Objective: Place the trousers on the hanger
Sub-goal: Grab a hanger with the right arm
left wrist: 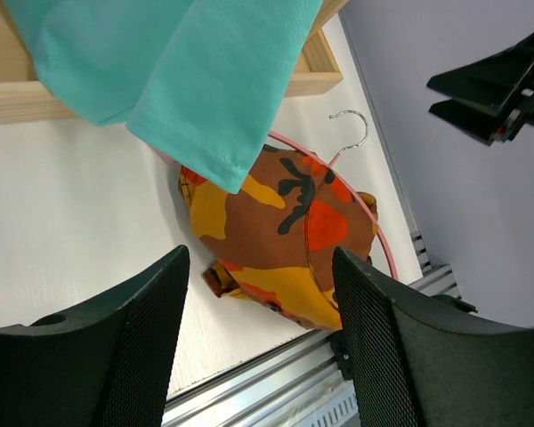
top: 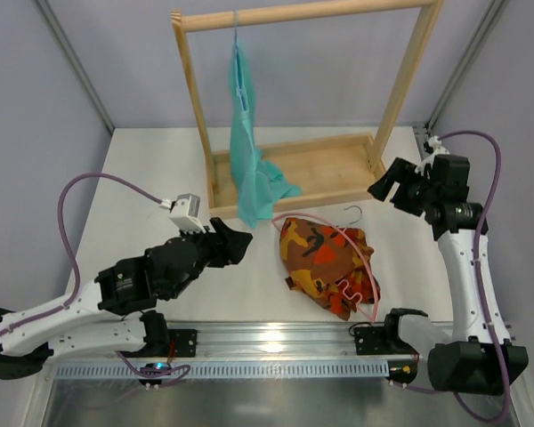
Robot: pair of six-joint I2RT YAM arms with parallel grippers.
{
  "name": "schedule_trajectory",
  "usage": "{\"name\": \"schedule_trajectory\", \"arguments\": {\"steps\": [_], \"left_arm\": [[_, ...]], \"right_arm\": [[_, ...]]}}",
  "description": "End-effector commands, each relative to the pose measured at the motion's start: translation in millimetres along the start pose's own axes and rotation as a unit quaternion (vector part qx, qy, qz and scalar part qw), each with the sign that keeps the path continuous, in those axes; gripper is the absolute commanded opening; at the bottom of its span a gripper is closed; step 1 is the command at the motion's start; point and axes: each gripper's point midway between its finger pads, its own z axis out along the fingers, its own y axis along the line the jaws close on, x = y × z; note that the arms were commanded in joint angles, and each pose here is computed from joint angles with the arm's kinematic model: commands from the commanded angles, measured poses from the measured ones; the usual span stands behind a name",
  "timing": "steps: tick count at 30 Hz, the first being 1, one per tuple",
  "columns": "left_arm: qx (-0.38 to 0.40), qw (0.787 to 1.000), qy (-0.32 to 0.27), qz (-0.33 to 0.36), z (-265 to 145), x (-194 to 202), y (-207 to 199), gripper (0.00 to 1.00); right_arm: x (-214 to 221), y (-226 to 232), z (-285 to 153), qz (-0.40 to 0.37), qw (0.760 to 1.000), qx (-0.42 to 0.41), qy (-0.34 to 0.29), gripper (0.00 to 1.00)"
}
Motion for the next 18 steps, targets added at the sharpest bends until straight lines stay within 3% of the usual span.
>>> {"name": "schedule_trajectory", "arguments": {"steps": [1, 7, 15, 18], "left_arm": [[-0.002, 1.000, 0.003, 0.012, 3, 3, 1, 0.66], [-0.007, 1.000, 0.015, 0.014, 7, 15, 5, 0.66], [-0.016, 1.000, 0.013, 0.009, 12, 22, 12, 0.66], [-0.016, 1.000, 0.010, 0.006, 14, 22, 10, 0.66]], "right_arm": [[40, 14, 16, 0.013, 0.990, -0.133, 0.049, 0.81], [91, -2, 40, 0.052, 0.981, -0.176, 0.069, 0.81], [80, 11, 54, 0.035, 0.969, -0.241, 0.035, 0.76], [84, 9, 59, 0.040, 0.969, -0.240, 0.037, 0.70]]}}
